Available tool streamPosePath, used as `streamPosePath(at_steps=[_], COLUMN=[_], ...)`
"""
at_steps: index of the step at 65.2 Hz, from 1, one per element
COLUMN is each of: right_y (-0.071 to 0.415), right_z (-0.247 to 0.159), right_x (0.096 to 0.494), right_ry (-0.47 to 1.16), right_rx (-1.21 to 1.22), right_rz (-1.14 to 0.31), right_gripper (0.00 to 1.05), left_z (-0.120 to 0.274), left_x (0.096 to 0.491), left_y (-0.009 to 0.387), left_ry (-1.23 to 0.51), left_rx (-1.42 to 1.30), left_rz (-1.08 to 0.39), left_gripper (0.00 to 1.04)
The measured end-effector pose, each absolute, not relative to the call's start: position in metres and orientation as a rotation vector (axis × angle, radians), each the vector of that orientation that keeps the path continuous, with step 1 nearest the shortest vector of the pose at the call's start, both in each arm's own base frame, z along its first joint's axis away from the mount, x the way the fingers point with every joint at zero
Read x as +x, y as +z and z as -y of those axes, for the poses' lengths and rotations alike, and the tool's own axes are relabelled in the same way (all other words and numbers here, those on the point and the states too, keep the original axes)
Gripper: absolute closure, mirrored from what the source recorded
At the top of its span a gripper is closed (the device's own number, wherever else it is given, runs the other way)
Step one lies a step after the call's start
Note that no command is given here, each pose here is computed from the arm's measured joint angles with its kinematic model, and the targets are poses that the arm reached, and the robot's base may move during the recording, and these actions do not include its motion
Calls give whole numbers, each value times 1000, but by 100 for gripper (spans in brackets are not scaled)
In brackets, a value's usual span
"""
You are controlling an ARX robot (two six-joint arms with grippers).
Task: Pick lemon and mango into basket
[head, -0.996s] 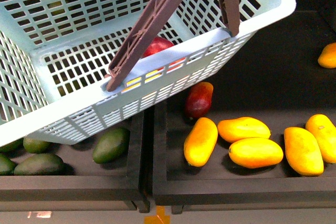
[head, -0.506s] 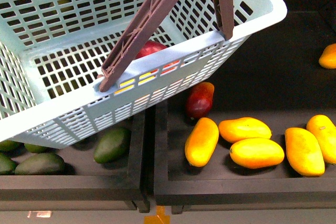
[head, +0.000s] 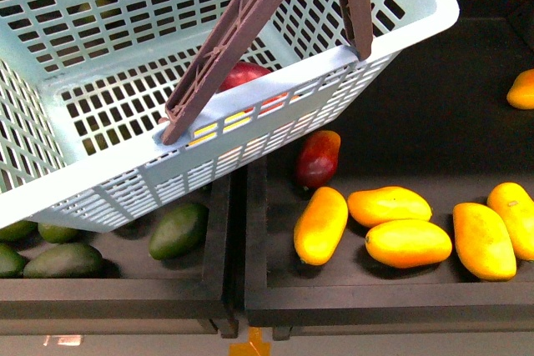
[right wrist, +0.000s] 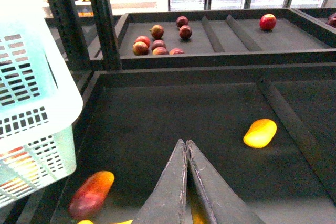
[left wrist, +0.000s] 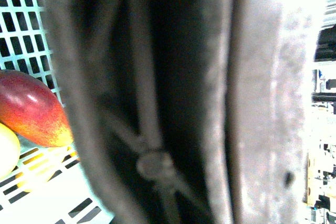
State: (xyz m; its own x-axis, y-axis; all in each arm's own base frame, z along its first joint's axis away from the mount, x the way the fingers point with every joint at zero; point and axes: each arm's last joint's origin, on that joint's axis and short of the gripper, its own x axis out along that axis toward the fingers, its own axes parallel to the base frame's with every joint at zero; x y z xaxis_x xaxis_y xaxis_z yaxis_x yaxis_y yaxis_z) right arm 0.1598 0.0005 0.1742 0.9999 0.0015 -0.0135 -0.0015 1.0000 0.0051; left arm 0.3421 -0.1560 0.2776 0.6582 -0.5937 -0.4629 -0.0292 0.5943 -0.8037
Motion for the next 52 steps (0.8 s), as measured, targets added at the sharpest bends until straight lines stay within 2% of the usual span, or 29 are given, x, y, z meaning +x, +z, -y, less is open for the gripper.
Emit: streamPosePath(at_steps=[13, 52], right_y=[162, 172], right_z=[0, 0], right_x=[147, 122], right_ry=[1, 1], right_rx=[5, 5], right_rz=[-17, 16], right_gripper=[103, 103], left_z=[156, 156], left_x=[342, 342], left_y=[278, 278], left_ry=[-374, -374], left_rx=[-890, -890], left_rz=[-803, -803], left_gripper=[91, 91])
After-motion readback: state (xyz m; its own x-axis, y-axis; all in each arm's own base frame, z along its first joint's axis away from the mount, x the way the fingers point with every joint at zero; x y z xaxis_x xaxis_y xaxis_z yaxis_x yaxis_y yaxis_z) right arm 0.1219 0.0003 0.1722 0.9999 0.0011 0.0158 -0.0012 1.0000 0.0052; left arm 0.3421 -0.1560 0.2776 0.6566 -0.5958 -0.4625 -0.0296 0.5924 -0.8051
